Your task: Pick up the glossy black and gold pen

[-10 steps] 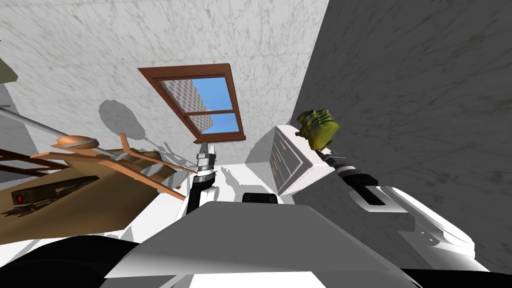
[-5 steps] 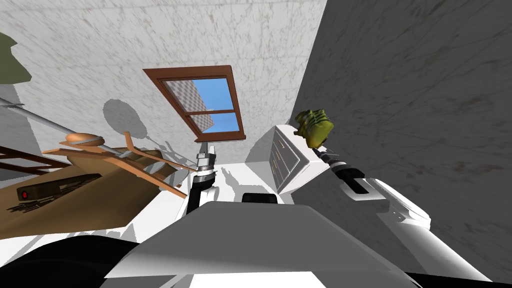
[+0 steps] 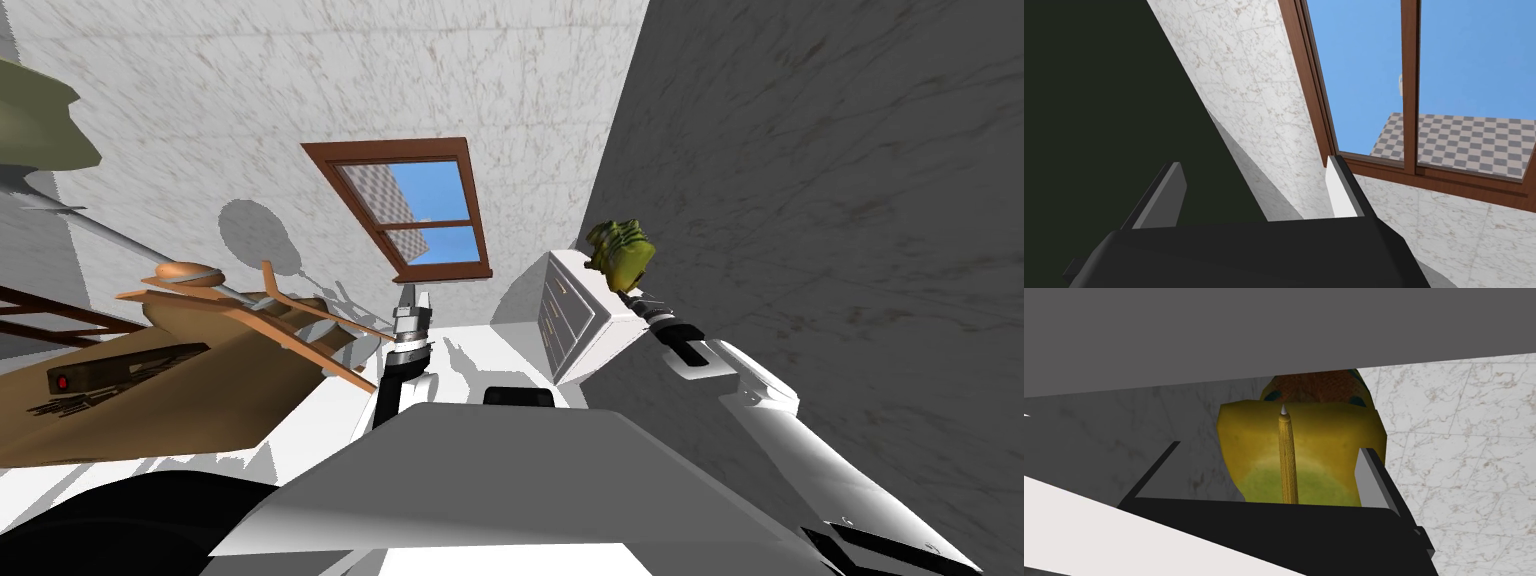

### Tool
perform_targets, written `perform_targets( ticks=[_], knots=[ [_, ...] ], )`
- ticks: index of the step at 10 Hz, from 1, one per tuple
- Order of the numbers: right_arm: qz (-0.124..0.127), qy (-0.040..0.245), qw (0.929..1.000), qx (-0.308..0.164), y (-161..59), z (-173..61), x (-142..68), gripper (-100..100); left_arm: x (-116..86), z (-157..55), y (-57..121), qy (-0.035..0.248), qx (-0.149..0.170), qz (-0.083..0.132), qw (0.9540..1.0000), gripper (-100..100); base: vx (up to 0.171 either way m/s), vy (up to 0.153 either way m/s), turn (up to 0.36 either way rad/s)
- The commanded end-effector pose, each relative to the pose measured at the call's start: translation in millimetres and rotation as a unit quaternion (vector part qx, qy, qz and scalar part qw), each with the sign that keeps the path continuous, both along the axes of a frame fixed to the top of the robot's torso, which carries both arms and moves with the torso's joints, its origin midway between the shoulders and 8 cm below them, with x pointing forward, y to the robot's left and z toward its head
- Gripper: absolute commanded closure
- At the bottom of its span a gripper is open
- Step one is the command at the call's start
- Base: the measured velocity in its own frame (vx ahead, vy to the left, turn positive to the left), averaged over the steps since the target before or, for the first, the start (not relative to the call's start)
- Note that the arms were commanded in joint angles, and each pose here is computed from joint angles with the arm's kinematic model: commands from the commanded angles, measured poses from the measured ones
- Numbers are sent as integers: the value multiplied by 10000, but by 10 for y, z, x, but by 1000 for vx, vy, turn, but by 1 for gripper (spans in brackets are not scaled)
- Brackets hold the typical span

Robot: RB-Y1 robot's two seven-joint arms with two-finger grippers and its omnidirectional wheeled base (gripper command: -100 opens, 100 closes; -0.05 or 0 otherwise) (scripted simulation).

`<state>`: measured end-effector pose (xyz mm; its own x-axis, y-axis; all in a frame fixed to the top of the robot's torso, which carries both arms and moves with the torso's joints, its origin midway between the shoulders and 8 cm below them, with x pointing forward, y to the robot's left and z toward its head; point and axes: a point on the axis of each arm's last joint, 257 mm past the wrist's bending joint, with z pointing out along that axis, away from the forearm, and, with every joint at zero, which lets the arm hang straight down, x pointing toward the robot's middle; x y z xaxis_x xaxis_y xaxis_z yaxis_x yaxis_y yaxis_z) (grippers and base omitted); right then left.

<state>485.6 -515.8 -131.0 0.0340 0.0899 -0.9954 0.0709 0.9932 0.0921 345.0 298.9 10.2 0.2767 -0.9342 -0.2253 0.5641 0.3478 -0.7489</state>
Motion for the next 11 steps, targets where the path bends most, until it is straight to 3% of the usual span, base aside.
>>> perform_targets(
  ticks=[1,2,3,4,7,8,11],
  knots=[
    [-84,-52,9999,58,-64,12,107,-100,0,0,0,0,0,0,10000,0,-19,7,0],
    [-139,-14,9999,71,-119,-30,106,-100,0,0,0,0,0,0,10000,0,0,0,0],
    [44,58,10000,22,53,-122,227,-100,0,0,0,0,0,0,10000,0,-95,-13,-13],
    [26,68,10000,47,41,-136,309,-100,0,0,0,-1,0,0,10000,0,-118,-24,12],
    [-109,5,9999,95,-87,-68,450,-100,0,0,0,0,0,0,10000,0,-22,8,1],
    [40,98,9999,22,54,-163,572,-100,0,0,0,0,0,0,10000,0,-87,-13,-10],
    [-74,28,9999,76,-35,-58,788,-100,0,0,0,0,0,0,10000,0,-65,-1,5]
  ],
)
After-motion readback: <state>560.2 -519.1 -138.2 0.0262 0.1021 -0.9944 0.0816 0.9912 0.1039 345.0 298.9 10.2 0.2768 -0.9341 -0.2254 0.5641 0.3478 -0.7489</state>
